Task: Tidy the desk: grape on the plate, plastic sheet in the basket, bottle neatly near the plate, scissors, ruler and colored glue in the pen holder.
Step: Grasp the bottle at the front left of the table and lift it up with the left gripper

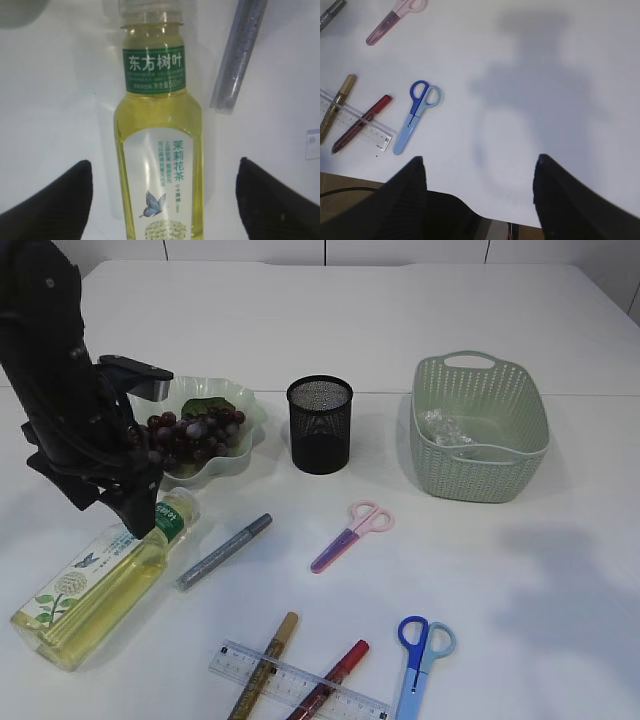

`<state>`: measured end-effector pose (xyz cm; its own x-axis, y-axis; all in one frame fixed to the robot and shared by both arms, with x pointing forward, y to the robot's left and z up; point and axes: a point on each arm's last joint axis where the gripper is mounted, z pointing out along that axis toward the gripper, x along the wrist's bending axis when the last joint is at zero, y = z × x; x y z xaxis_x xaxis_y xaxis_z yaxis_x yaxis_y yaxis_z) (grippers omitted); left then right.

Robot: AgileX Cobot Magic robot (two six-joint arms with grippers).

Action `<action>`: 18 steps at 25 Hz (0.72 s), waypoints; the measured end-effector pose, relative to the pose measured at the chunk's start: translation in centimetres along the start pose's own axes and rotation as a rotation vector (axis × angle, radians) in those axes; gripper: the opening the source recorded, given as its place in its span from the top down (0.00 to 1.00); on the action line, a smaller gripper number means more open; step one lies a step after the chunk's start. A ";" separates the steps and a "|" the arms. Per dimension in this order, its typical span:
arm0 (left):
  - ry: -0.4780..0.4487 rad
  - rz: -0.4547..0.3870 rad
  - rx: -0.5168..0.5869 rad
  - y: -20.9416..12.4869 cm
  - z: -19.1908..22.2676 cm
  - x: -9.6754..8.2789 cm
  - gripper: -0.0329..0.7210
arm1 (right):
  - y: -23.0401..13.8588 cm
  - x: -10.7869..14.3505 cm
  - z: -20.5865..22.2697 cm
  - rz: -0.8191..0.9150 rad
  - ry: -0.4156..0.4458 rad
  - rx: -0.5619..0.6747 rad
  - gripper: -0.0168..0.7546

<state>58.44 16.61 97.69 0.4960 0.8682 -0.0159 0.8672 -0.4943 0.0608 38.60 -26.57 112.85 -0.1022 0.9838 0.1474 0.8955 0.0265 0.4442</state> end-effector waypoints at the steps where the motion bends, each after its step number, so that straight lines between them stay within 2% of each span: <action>1: 0.001 0.001 0.006 0.0 0.2 0.0 0.08 | 0.0 0.0 0.0 0.000 0.000 0.000 0.30; 18: 0.007 0.012 0.115 0.7 5.3 0.5 0.12 | 0.0 0.1 0.0 0.006 0.011 0.001 0.30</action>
<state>59.53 16.43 92.46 0.5062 0.8624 -0.0089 0.8609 -0.5059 -0.0537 38.59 -26.47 112.87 -0.1018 0.9819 0.1600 0.8965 0.0208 0.4425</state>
